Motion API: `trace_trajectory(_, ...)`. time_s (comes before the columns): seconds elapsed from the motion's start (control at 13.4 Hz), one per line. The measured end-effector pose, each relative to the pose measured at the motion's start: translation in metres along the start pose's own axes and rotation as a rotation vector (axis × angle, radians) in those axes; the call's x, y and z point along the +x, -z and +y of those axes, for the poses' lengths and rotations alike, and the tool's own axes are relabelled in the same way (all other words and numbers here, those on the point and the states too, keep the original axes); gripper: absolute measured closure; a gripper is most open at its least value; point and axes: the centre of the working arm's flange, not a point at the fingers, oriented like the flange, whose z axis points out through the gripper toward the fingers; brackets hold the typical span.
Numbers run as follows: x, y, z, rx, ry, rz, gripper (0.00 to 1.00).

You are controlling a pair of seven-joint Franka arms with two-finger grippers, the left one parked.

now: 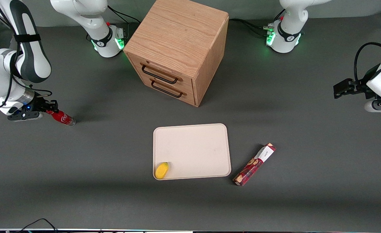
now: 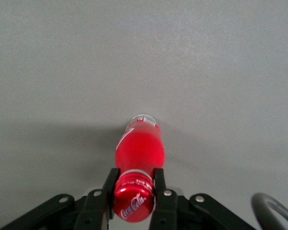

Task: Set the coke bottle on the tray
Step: 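Close the right gripper on the bottle's cap end and lift it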

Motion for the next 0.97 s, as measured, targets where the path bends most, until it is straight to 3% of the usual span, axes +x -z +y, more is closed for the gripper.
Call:
trace_trajectory(0.22,0.012,0.023,-0.001,-0.013,0.012,0.040,0.67)
trace_trajectory(0.52,0.055,0.157,-0.023,0.000,0.075,0.015,0.67)
trace_trajectory(0.82,0.089,0.295,-0.109,0.055,0.104,0.095,0.67)
trace_trajectory(0.97,0.107,0.323,-0.175,0.075,0.047,0.081,0.67)
